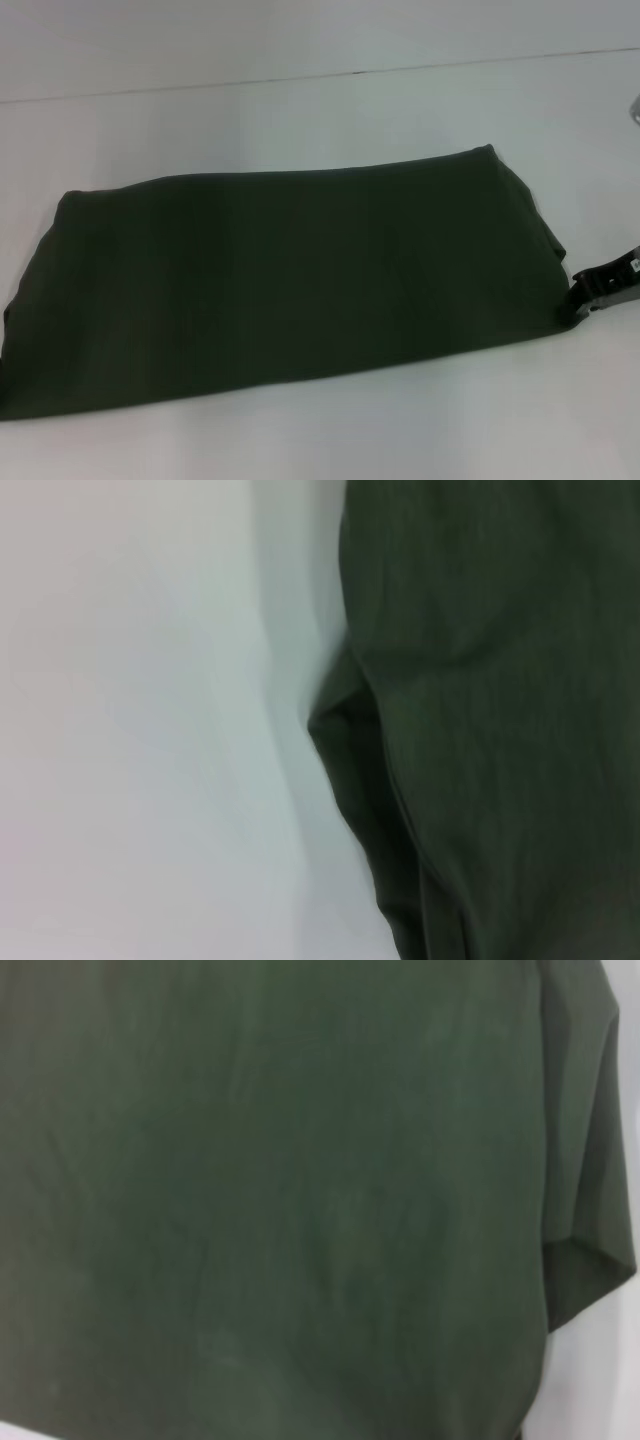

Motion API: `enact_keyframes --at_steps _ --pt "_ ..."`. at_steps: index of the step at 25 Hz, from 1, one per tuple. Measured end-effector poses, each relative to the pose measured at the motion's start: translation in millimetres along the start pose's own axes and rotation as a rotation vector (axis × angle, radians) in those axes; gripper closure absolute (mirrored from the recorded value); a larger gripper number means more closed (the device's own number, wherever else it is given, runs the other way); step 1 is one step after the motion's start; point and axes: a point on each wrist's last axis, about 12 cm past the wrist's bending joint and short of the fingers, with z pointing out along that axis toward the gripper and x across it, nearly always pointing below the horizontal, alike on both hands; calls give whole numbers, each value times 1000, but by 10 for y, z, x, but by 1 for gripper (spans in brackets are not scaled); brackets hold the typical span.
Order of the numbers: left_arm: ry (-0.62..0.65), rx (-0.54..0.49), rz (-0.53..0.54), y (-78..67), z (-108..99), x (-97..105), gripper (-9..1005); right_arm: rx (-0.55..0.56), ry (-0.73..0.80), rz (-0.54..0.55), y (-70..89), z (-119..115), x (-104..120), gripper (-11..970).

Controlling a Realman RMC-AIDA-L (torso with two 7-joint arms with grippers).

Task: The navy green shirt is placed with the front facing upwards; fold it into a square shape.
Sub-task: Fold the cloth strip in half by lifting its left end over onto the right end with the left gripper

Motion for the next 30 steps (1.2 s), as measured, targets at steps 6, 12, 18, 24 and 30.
enact_keyframes --at_steps 6,12,18,24,30 --pt "38 -13 37 -133 144 -1 898 6 45 -13 66 60 21 936" --pt "45 -19 48 -188 163 -17 892 -19 78 -15 101 93 83 925" --pt "47 -25 44 -186 166 -17 886 -14 74 -12 87 75 88 914" --pt "53 -47 30 -143 164 0 880 -3 61 -12 74 40 56 902" --pt "40 -83 -17 -122 167 -17 875 -13 47 4 63 -3 22 891"
